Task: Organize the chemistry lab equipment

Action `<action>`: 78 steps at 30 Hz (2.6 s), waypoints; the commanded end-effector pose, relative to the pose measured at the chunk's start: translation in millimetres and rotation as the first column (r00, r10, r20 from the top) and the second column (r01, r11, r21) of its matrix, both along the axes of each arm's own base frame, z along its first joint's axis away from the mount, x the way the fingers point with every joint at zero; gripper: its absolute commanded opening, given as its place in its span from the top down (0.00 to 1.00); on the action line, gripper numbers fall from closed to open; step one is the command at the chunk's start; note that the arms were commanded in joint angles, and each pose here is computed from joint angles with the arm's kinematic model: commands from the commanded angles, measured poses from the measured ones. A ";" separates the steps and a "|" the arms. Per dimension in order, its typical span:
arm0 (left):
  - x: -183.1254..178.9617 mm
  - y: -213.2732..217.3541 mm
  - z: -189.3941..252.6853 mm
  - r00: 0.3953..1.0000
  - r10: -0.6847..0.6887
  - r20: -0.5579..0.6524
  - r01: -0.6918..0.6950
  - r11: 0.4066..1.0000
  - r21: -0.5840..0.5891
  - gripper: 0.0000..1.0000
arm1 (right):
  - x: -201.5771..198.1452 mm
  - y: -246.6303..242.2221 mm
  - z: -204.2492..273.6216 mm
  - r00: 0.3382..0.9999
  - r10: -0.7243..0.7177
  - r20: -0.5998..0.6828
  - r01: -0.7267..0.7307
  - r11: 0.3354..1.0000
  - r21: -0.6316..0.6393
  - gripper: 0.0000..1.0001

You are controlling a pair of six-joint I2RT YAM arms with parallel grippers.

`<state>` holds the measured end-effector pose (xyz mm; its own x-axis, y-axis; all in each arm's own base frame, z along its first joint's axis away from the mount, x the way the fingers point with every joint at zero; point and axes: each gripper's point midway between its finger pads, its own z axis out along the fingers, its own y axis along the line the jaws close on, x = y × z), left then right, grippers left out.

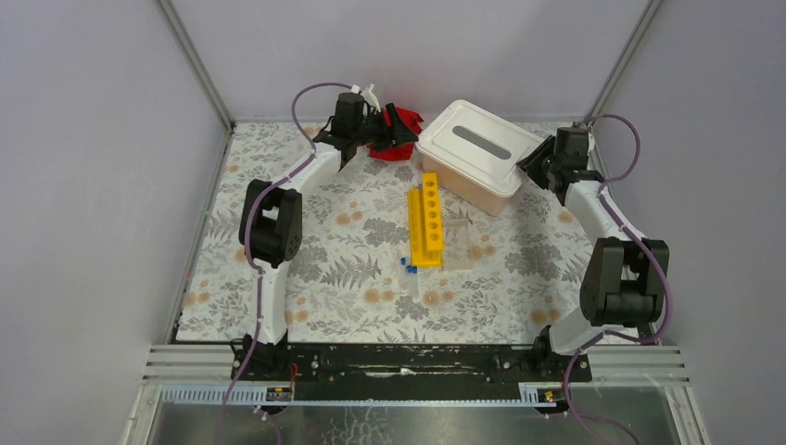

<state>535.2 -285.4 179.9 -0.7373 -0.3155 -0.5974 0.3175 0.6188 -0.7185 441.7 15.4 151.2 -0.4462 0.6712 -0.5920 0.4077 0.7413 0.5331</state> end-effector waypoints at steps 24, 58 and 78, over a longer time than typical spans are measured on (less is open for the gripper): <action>38.4 -6.0 10.3 0.994 -0.016 0.112 0.022 0.998 -0.057 0.30 | 87.2 17.4 -8.0 0.944 0.329 -0.025 -0.329 0.932 -0.151 1.00; 32.9 -47.1 -25.7 0.992 -0.104 0.077 0.111 0.990 -0.084 0.38 | 175.6 -7.4 -22.7 0.977 0.211 0.023 -0.201 0.953 -0.228 0.55; 44.1 -25.4 -5.9 0.993 -0.019 0.119 0.026 0.998 -0.060 0.29 | 176.7 -16.4 25.8 0.970 0.162 0.182 -0.108 0.956 -0.274 0.40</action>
